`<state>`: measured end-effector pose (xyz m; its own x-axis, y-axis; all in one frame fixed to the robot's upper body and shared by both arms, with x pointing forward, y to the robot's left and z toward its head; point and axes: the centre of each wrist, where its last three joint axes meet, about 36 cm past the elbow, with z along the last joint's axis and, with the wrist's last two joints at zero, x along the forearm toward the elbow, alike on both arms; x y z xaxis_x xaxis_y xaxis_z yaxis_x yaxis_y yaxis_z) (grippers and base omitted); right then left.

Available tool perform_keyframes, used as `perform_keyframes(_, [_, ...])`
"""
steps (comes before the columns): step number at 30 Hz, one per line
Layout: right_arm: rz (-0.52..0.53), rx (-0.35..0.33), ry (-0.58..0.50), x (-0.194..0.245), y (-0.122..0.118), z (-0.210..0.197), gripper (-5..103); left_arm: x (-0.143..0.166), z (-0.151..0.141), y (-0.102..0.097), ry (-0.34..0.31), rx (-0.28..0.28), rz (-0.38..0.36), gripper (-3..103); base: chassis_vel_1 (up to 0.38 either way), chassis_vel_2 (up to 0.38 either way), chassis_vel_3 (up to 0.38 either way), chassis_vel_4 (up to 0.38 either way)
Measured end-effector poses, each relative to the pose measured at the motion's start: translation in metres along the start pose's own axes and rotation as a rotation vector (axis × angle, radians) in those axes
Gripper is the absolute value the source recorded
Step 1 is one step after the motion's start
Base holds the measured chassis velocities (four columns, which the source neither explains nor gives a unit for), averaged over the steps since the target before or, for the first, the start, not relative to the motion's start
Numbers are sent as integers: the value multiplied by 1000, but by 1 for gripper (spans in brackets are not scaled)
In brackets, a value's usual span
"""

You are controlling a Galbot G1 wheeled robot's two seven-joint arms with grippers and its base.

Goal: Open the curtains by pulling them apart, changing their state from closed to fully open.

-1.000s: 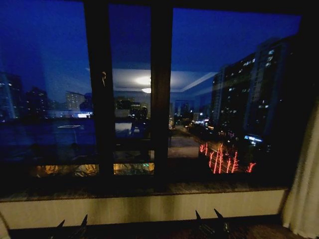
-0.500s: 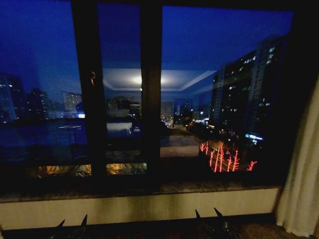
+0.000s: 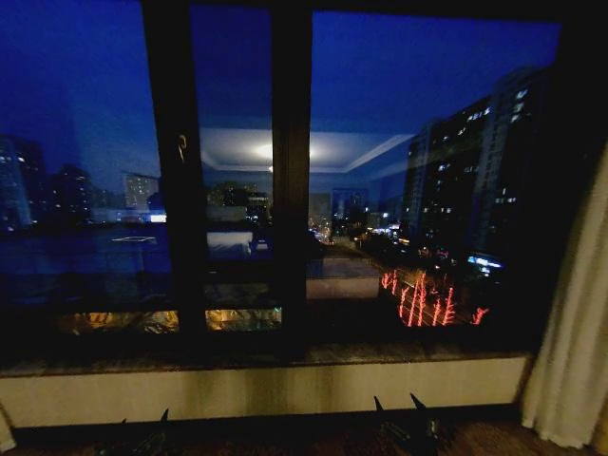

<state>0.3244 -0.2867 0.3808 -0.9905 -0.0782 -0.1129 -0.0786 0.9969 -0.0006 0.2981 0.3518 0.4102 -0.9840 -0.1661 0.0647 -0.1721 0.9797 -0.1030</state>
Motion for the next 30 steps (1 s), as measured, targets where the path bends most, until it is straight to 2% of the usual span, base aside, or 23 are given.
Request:
perform_keyframes(13, [-2,5,4,0,-1,2,100,-3,4,-1,1,4,3,100,200,-201,-201,211])
perform_keyframes(30, [-13,15,10,0,-2,7,100,-8,10,-1,-1,0,12,100,5,-5,-8,5])
